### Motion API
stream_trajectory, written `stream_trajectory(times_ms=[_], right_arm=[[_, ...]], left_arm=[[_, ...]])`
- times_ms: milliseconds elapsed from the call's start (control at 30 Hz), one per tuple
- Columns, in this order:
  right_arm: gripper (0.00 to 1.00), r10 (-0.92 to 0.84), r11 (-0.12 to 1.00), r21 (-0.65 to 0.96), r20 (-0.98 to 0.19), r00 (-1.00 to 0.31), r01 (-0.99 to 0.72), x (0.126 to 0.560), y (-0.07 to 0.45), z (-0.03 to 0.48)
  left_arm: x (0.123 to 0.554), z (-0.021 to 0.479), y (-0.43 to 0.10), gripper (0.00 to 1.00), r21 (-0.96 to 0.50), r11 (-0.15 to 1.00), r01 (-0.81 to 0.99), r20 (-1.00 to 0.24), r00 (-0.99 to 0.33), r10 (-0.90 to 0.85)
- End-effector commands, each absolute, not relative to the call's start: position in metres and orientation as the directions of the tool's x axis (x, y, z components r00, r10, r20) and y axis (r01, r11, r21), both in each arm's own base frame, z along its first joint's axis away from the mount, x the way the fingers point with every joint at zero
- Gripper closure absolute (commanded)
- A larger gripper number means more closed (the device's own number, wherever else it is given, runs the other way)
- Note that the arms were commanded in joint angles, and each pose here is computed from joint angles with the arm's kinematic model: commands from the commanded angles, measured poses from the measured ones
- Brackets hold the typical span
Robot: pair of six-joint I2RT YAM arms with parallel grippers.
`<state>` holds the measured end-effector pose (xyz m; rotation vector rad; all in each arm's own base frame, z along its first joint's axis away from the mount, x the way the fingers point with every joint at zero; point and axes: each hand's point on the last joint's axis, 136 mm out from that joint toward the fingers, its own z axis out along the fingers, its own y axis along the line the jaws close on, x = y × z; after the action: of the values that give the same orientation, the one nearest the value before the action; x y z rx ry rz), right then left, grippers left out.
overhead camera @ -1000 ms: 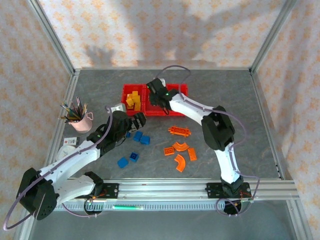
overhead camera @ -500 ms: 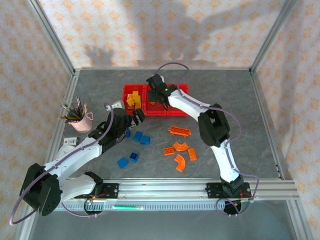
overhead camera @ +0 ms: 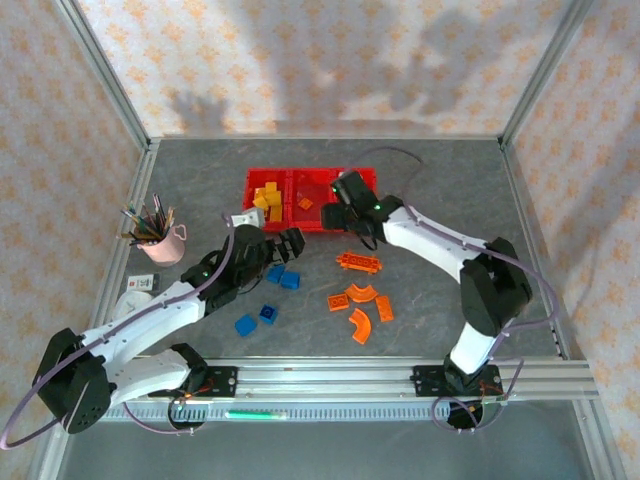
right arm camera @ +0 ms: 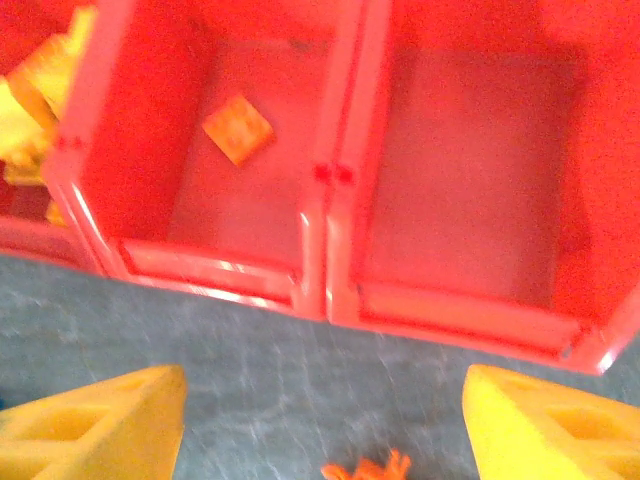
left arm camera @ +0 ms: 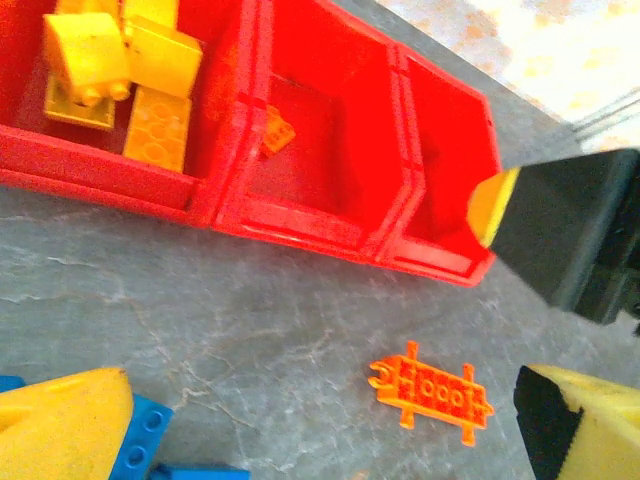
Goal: Sort the legos into containers by color
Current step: Move the lego to the center of the table.
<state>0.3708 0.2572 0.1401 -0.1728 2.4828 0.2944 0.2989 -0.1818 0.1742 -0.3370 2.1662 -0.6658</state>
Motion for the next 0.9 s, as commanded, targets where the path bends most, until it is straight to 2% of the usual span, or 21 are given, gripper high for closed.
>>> stream_trajectory(times_ms=[0, 233, 567, 867], right_arm=[[0.25, -0.019, 0.961, 0.212, -0.591, -0.807, -0.178, 0.355, 0.245, 0.14], [0.16, -0.012, 0.948, 0.268, -0.51, -0.86, -0.172, 0.327, 0.224, 0.105], [0.06, -0.064, 0.952, 0.239, -0.457, -0.887, -0.192, 0.323, 0.205, 0.061], [0.05, -0.076, 0.921, 0.324, -0.397, -0.914, -0.217, 0.309, 0.224, 0.048]], left_arm=[[0.29, 0.171, -0.185, 0.01, -0.578, 0.816, -0.028, -0.632, -0.618, -0.468], [0.271, 0.162, -0.206, 0.01, -0.609, 0.793, -0.009, -0.611, -0.632, -0.476], [0.254, 0.149, -0.24, 0.01, -0.62, 0.784, 0.014, -0.595, -0.659, -0.459], [0.251, 0.139, -0.249, 0.01, -0.61, 0.792, 0.003, -0.586, -0.674, -0.449]])
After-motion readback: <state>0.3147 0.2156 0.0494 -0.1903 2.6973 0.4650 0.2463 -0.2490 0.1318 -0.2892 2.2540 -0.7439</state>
